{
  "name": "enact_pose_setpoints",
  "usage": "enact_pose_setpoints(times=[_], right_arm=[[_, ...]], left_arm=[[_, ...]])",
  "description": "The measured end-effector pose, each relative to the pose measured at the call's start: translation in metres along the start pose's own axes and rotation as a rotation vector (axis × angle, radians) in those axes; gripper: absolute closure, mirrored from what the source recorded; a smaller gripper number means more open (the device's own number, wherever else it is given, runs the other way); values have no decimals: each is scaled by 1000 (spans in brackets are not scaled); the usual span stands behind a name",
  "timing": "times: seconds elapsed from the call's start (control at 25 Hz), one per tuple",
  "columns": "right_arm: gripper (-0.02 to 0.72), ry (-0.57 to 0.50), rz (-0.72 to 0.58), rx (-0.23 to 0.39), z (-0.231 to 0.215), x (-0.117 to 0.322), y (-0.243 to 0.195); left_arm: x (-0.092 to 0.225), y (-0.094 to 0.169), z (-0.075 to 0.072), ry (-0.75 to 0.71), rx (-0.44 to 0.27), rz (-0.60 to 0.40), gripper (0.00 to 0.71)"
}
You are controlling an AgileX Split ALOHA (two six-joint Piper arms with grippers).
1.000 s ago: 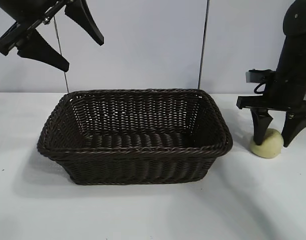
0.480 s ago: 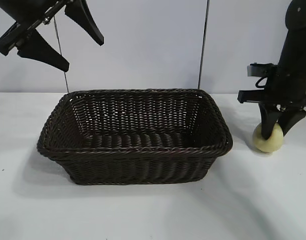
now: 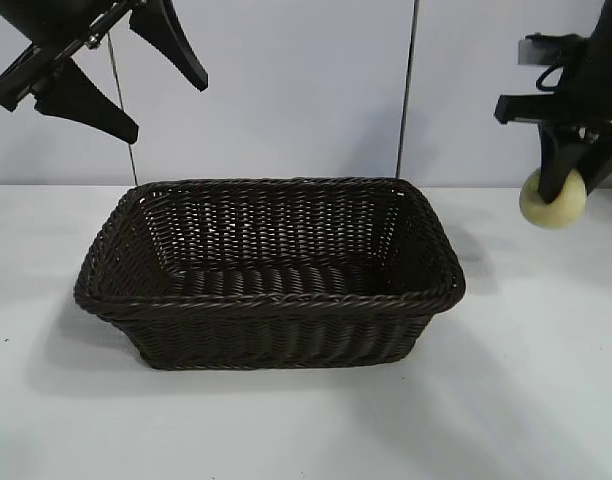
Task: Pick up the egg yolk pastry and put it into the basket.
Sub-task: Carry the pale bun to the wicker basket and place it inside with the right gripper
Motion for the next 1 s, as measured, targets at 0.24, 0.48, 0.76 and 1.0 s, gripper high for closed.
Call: enact_pose_setpoints(times=[0.24, 0.48, 0.76, 1.0], right_arm=[[506, -9, -39, -127, 17, -3, 7], [506, 78, -48, -185, 54, -8, 5], [506, 226, -75, -240, 120, -11, 3], [506, 316, -27, -285, 172, -6, -25]], left_arm=[[0, 0, 0, 0, 0, 0, 175], [0, 0, 0, 0, 0, 0, 175], [0, 0, 0, 0, 0, 0, 175], [0, 0, 0, 0, 0, 0, 175]])
Point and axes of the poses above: a point on each arm's last joint axis where the gripper is mounted, y pointing back along that axis away from the gripper, z along the wrist's bending axis when the last joint is at zero, x = y × z, the point moved 3 cm from there along -y, pointing out along that axis toward the gripper, and after that the axes turned 13 degrees about y, right-handed, at the moved point
